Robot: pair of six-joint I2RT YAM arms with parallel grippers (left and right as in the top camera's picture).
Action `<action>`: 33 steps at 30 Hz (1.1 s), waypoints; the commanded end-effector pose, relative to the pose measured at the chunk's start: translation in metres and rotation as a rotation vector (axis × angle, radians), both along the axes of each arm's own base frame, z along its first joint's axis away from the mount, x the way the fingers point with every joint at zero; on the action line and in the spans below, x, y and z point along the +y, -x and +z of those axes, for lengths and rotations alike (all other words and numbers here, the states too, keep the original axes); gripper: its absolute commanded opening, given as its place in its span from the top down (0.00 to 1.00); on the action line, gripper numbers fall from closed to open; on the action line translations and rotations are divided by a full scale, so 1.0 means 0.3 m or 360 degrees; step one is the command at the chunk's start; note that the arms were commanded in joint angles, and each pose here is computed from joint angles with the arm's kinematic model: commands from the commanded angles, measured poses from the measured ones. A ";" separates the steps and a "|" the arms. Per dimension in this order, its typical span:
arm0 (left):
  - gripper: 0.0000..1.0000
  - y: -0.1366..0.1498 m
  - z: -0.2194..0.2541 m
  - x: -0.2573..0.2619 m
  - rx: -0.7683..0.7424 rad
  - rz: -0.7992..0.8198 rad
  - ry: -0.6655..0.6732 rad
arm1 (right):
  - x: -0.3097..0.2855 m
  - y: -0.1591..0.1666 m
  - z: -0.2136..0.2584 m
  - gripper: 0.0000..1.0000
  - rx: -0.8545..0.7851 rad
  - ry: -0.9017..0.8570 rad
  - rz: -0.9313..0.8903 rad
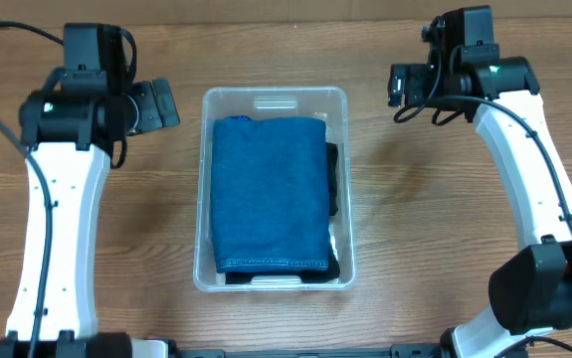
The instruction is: Pack container
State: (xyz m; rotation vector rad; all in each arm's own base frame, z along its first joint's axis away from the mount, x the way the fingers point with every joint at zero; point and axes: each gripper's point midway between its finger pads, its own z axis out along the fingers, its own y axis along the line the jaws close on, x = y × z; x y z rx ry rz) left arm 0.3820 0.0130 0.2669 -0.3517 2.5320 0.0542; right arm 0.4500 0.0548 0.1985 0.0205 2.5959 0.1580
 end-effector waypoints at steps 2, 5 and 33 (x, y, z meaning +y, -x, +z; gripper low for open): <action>0.00 0.065 -0.058 -0.004 0.0192 -0.0050 0.0062 | -0.031 0.075 0.195 0.00 -0.0153 -0.0056 -0.0106; 0.00 0.108 0.014 -0.037 0.0084 -0.0163 0.0096 | -0.068 0.152 0.251 0.00 -0.0142 -0.0109 -0.0197; 0.00 0.887 -0.019 -0.045 -0.0756 -0.0111 0.0159 | -0.137 0.923 0.094 0.00 -0.0424 -0.0109 -0.0245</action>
